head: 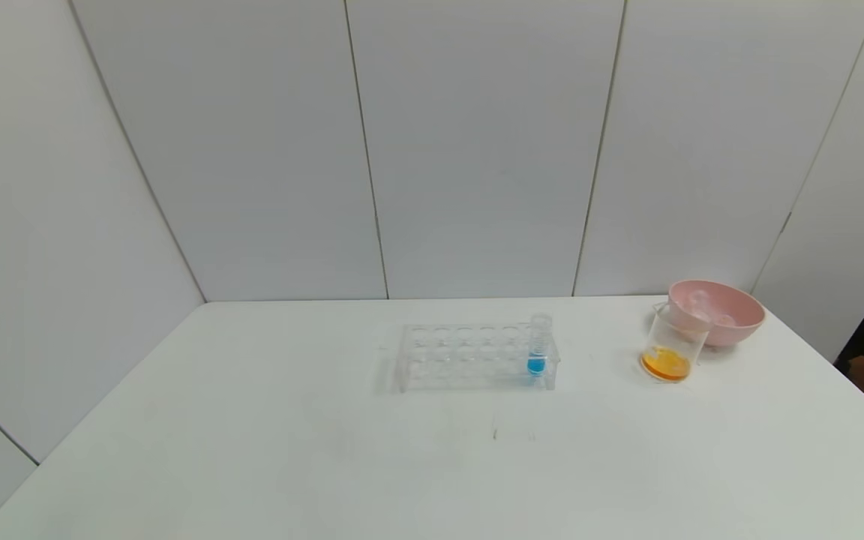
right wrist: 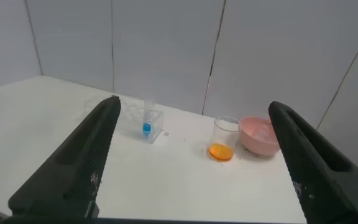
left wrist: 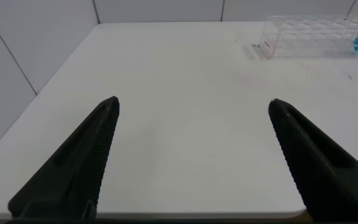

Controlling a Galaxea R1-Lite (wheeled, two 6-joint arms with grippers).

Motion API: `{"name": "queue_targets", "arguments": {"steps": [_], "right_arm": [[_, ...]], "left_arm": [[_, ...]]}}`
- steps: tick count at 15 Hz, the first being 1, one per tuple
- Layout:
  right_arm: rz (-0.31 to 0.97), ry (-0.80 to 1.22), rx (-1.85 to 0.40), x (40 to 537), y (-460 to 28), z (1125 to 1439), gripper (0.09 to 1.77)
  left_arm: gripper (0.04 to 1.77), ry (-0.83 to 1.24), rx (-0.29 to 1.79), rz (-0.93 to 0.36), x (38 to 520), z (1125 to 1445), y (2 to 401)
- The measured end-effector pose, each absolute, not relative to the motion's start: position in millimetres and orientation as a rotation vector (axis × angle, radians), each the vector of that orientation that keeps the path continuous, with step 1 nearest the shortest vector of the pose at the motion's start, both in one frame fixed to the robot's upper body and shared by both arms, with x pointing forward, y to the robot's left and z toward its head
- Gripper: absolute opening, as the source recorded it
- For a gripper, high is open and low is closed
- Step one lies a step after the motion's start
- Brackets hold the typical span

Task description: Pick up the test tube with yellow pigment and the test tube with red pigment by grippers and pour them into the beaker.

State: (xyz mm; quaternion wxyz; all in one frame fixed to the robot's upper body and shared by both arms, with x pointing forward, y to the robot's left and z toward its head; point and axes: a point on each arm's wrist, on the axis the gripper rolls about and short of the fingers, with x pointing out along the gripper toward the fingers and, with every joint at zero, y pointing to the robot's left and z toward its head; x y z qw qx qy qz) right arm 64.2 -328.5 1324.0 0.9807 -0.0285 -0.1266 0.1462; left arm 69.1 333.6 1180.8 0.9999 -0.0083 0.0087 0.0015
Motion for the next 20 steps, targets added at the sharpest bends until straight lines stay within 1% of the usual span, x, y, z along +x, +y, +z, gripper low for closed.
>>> {"name": "queue_targets", "arguments": {"steps": [1,4,9,12,16,19,20], "right_arm": [[0.272,-0.284,-0.061,56.8,-328.9,1321.4,1.70],[0.144,-0.361,-0.077,40.5,-332.1,1309.6,1.70],[0.087,-0.385,-0.092,37.3,-334.3,1270.2,1.71],[0.086,-0.308,-0.088,49.9,-334.4,1242.2,1.71],[0.090,-0.125,-0.079,66.5,-334.5,1199.1,1.71],[0.026,0.001,-0.075,68.6,-336.0,1183.7,1.71],[0.016,0.014,-0.067,68.5,-336.3,1182.3,1.71]], "left_arm": [[1.72,0.017,-0.017,0.003,69.1,1180.8,333.6],[1.72,0.017,-0.016,0.003,69.1,1180.8,333.6],[1.72,0.017,-0.017,0.003,69.1,1180.8,333.6],[1.72,0.017,-0.017,0.002,69.1,1180.8,333.6],[1.72,0.017,-0.016,0.003,69.1,1180.8,333.6],[1.72,0.017,-0.017,0.003,69.1,1180.8,333.6],[1.72,0.017,-0.017,0.003,69.1,1180.8,333.6]]}}
